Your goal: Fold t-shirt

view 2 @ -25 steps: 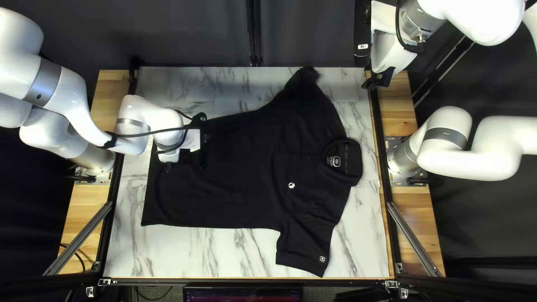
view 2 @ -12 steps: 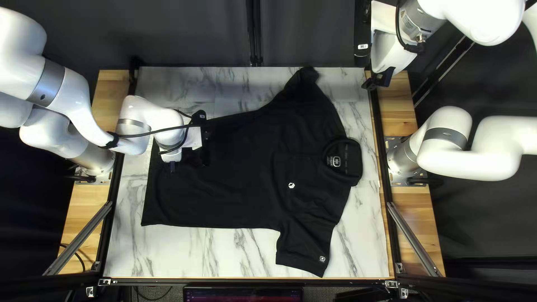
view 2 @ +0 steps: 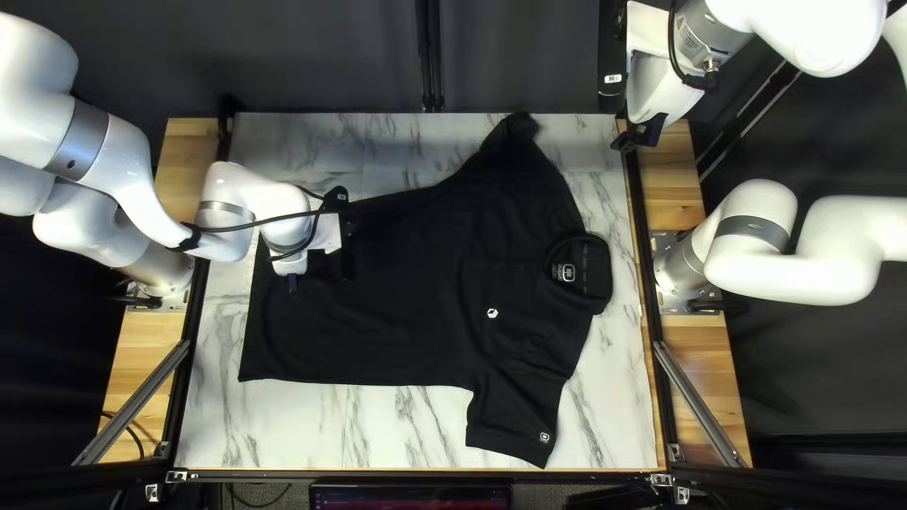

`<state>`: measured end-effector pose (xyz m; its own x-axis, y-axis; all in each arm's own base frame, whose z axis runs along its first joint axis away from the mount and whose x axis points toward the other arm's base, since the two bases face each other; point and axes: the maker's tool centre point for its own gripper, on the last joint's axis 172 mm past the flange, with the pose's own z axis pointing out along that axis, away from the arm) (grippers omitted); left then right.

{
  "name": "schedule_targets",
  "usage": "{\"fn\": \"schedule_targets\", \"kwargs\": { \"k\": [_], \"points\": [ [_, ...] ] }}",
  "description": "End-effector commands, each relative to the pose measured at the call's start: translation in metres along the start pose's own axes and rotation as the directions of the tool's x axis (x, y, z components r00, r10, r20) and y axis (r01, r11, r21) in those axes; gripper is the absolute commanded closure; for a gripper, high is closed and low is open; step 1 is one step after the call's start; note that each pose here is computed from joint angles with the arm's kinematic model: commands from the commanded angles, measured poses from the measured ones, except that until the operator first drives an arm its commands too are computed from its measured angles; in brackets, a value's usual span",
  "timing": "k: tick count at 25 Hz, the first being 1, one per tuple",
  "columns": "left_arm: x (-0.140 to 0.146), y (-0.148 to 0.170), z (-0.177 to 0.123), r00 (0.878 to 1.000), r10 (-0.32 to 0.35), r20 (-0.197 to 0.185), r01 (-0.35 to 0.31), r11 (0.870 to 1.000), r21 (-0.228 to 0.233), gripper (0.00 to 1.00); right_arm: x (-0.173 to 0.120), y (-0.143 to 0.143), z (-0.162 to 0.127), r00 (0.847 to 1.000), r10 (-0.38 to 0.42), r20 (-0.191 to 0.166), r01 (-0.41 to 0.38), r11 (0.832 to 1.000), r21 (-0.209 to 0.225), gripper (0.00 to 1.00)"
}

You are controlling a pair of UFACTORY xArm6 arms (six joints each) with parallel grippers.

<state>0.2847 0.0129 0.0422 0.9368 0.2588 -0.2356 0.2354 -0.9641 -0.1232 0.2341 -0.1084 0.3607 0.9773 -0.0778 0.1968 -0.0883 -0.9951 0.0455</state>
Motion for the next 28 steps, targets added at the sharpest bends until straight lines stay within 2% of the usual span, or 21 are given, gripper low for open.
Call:
{"fn": "schedule_targets", "kwargs": {
  "k": [1, 10, 15, 21, 22, 25, 28],
  "points": [
    [-0.002, -0.003, 0.005, 1.0, -0.03, 0.003, 0.03, 1.0, 0.006, 0.0, 0.0, 0.0, 0.0, 1.0, 0.0, 0.0, 0.0, 1.0, 0.0, 0.0],
    [-0.009, -0.002, 0.012, 0.997, -0.074, 0.006, 0.074, 0.997, 0.034, 0.0, 0.0, 0.0, 0.0, 1.0, 0.0, 0.0, 0.0, 1.0, 0.0, 0.0],
    [-0.009, -0.005, 0.019, 0.996, -0.091, 0.003, 0.091, 0.995, 0.035, 0.09, 0.0, 0.0, 0.0, 1.0, 0.0, 0.0, 0.0, 1.0, 0.0, 0.0],
    [-0.006, -0.008, 0.021, 0.995, -0.096, -0.005, 0.096, 0.995, 0.026, 0.28, 0.0, 0.0, 0.0, 1.0, 0.0, 0.0, 0.0, 1.0, 0.0, 0.0],
    [-0.006, -0.008, 0.021, 0.995, -0.096, -0.006, 0.096, 0.995, 0.025, 0.33, 0.0, 0.0, 0.0, 1.0, 0.0, 0.0, 0.0, 1.0, 0.0, 0.0],
    [-0.006, -0.011, 0.023, 0.995, -0.1, -0.006, 0.1, 0.995, 0.021, 0.56, 0.0, 0.0, 0.0, 1.0, 0.0, 0.0, 0.0, 1.0, 0.0, 0.0],
    [-0.004, -0.013, 0.026, 0.995, -0.104, -0.007, 0.104, 0.995, 0.014, 0.68, 0.0, 0.0, 0.0, 1.0, 0.0, 0.0, 0.0, 1.0, 0.0, 0.0]
  ]
}}
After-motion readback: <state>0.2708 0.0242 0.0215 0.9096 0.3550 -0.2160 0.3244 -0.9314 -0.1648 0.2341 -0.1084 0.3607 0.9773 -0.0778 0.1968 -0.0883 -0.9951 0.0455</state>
